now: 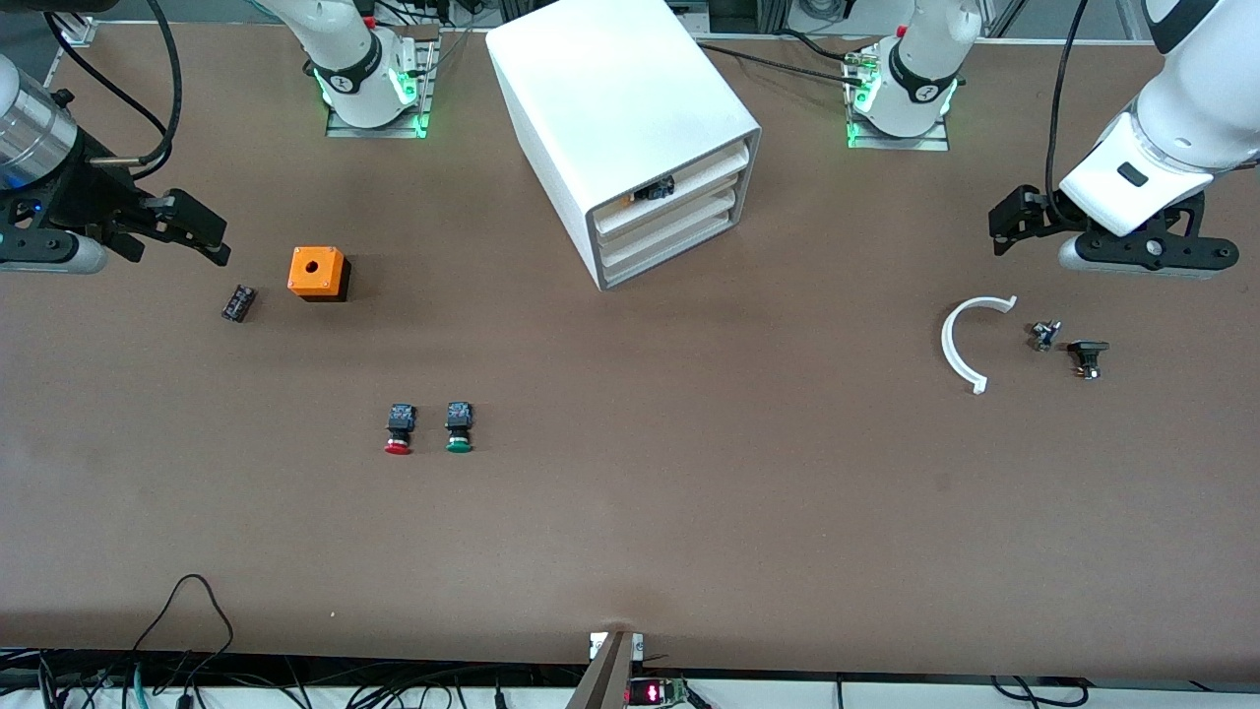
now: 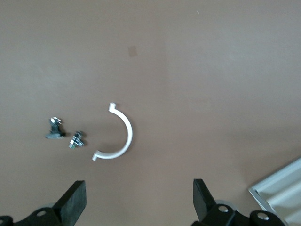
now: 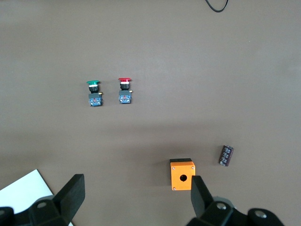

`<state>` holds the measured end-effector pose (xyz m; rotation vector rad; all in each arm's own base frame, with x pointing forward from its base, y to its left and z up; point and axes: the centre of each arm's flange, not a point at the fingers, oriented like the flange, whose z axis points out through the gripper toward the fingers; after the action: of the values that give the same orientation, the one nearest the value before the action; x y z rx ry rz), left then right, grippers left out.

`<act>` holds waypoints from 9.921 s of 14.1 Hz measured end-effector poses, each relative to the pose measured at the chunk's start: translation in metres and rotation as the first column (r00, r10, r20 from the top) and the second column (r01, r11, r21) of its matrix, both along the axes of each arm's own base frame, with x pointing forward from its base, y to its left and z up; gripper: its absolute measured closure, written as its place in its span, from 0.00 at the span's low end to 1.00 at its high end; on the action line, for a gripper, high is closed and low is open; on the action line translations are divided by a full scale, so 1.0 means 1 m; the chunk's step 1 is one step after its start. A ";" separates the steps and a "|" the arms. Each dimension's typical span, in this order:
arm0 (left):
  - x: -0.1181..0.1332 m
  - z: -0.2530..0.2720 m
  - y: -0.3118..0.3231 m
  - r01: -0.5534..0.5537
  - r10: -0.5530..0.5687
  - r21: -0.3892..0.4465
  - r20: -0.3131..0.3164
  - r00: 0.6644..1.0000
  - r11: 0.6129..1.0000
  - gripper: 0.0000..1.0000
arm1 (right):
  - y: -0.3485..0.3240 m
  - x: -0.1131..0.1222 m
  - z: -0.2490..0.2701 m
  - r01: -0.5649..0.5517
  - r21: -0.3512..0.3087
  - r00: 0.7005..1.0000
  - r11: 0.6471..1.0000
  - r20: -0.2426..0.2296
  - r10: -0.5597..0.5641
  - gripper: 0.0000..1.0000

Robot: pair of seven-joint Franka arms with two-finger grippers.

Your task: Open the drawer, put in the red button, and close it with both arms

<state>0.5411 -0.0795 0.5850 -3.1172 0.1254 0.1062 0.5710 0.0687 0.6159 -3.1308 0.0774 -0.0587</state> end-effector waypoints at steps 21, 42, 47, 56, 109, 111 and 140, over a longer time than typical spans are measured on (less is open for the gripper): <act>-0.061 -0.293 -0.151 0.013 -0.425 -0.900 -0.193 0.884 0.435 0.07 | 0.051 0.079 -0.183 -0.061 -0.015 0.993 0.998 -0.103 0.059 0.00; -0.141 -0.421 -0.195 -0.084 -0.471 -0.988 -0.134 0.872 0.126 0.85 | 0.068 0.109 -0.379 -0.022 0.018 0.994 1.000 -0.109 0.024 0.00; -0.135 -0.419 -0.192 -0.078 -0.462 -0.989 -0.127 0.878 0.123 0.85 | 0.068 0.107 -0.412 -0.019 0.014 0.992 1.000 -0.122 0.021 0.00; -0.037 -0.405 -0.128 -0.014 -0.400 -0.978 -0.099 0.911 0.209 0.85 | 0.070 0.101 -0.431 0.006 0.037 0.989 0.999 -0.150 -0.001 0.45; 0.032 -0.029 0.034 -0.012 0.013 -0.025 0.049 0.999 1.000 0.00 | 0.548 -0.102 -0.252 0.845 0.128 0.534 0.519 -0.180 -0.826 0.59; 0.032 -0.030 0.036 -0.018 0.020 -0.025 0.047 0.999 1.000 0.00 | 0.550 -0.105 -0.262 0.844 0.128 0.537 0.521 -0.179 -0.825 0.59; 0.037 -0.073 0.004 -0.282 0.280 -0.038 -0.059 0.958 0.959 0.00 | 0.280 0.075 -0.149 0.648 0.154 0.760 0.746 -0.194 -0.620 0.00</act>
<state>0.5781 -0.0758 0.5120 -3.1577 -0.3217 0.1923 0.6456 0.3486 0.4670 -2.7268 1.0774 0.1439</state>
